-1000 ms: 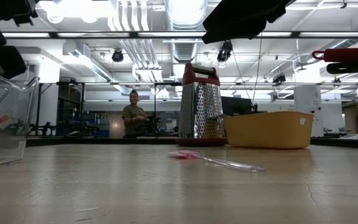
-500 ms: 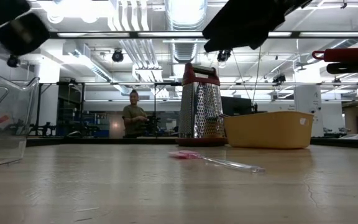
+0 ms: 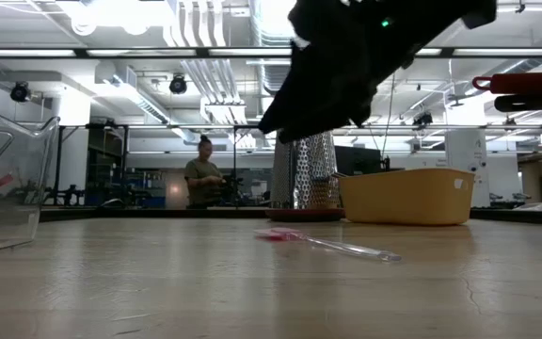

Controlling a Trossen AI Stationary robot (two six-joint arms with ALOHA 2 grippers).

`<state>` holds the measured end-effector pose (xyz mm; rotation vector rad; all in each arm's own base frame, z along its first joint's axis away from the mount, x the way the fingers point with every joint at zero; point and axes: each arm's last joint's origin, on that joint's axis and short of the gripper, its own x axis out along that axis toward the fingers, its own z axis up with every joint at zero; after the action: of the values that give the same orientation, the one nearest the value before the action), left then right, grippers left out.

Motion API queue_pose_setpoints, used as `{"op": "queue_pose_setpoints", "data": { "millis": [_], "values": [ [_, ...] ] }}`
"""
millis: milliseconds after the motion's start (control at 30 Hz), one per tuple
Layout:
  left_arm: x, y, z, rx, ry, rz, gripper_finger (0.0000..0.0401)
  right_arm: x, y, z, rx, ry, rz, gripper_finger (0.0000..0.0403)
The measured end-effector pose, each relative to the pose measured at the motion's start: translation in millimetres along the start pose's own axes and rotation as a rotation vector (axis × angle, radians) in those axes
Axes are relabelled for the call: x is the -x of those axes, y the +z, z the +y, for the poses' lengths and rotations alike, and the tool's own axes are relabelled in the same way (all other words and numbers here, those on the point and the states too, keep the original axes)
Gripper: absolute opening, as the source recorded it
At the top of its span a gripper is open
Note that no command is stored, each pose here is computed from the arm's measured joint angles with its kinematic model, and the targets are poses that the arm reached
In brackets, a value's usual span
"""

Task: Pick & Place Kitchen Items
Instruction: Put the pink spatula into the left transparent bin

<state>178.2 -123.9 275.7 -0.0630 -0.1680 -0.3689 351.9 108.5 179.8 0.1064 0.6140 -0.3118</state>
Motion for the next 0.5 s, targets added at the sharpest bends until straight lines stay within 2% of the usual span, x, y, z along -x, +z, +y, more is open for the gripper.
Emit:
{"op": "queue_pose_setpoints", "data": {
  "millis": [133, 267, 367, 500],
  "values": [
    [-11, 1, -3, -0.096, 0.009, -0.087, 0.014, -14, -2, -5, -0.037, -0.029, 0.025, 0.0305],
    [-23, 12, -5, -0.149, 0.025, -0.168, 0.014, -26, -5, -9, -0.062, -0.036, 0.08, 0.0317],
    [-34, 16, -7, -0.168, 0.027, -0.162, 0.014, -34, -12, -12, -0.059, -0.064, 0.123, 0.0323],
    [-46, 5, -11, -0.186, 0.021, -0.11, 0.0138, -43, -19, -13, -0.064, -0.08, 0.145, 0.0328]
  ]
}}
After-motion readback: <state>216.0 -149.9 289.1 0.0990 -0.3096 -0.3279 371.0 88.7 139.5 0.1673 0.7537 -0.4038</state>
